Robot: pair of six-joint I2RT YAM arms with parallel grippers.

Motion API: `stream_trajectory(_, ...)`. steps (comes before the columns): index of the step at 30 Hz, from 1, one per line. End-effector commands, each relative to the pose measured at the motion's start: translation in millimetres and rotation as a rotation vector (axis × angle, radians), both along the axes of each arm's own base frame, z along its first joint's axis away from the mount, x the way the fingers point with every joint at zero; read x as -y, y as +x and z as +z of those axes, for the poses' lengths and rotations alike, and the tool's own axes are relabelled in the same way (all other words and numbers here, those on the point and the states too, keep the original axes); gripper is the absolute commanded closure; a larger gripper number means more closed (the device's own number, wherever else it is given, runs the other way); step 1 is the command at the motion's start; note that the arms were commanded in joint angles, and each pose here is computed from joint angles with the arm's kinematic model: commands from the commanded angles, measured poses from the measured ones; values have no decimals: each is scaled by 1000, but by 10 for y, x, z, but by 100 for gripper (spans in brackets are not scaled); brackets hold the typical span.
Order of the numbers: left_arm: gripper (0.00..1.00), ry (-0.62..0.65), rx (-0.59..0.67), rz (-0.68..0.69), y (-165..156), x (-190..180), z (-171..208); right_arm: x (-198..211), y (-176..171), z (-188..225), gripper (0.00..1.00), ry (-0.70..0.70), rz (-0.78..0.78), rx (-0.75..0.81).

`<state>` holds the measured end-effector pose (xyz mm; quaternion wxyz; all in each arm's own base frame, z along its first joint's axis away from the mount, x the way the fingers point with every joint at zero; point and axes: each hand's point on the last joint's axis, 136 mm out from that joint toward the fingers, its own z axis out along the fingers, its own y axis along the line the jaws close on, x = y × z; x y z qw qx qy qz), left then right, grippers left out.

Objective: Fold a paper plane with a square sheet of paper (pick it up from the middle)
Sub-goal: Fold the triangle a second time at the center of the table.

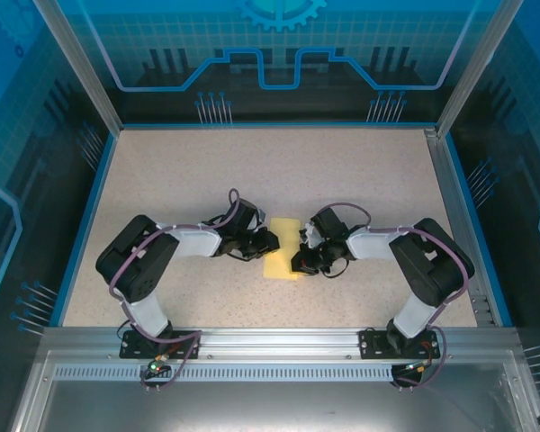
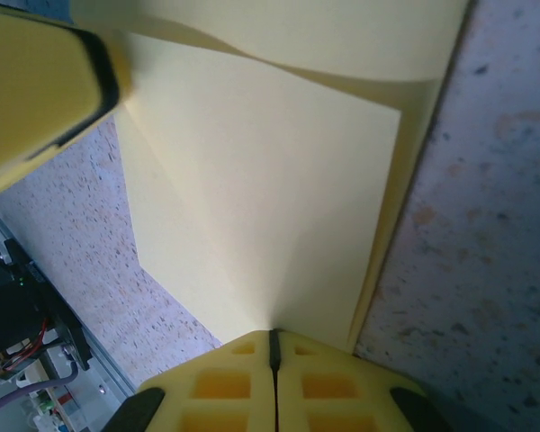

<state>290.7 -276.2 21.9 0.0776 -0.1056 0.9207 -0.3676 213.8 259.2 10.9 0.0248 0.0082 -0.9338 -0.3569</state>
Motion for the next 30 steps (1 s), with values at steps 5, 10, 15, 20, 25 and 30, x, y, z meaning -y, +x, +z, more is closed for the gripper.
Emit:
stream_trajectory(5, 80, 118, -15, 39, 23, -159, -181, -104, -30, 253, 91, 15, 28, 30)
stream_trajectory(10, 80, 125, -16, 34, 23, -163, -192, -331, 63, 383, 90, 30, 71, 70)
stream_trajectory(15, 80, 116, -20, 36, 20, -147, -184, -348, 175, 190, 92, -20, 38, 48)
stream_trajectory(20, 80, 113, -21, 36, 21, -147, -185, -428, 294, 124, 93, -27, 29, 48)
stream_trajectory(25, 80, 112, -22, 35, 15, -146, -193, -393, 245, -32, 93, -52, 26, 11)
stream_trajectory(30, 81, 118, -27, 41, 15, -153, -211, -317, 179, -54, 93, -62, 30, -8)
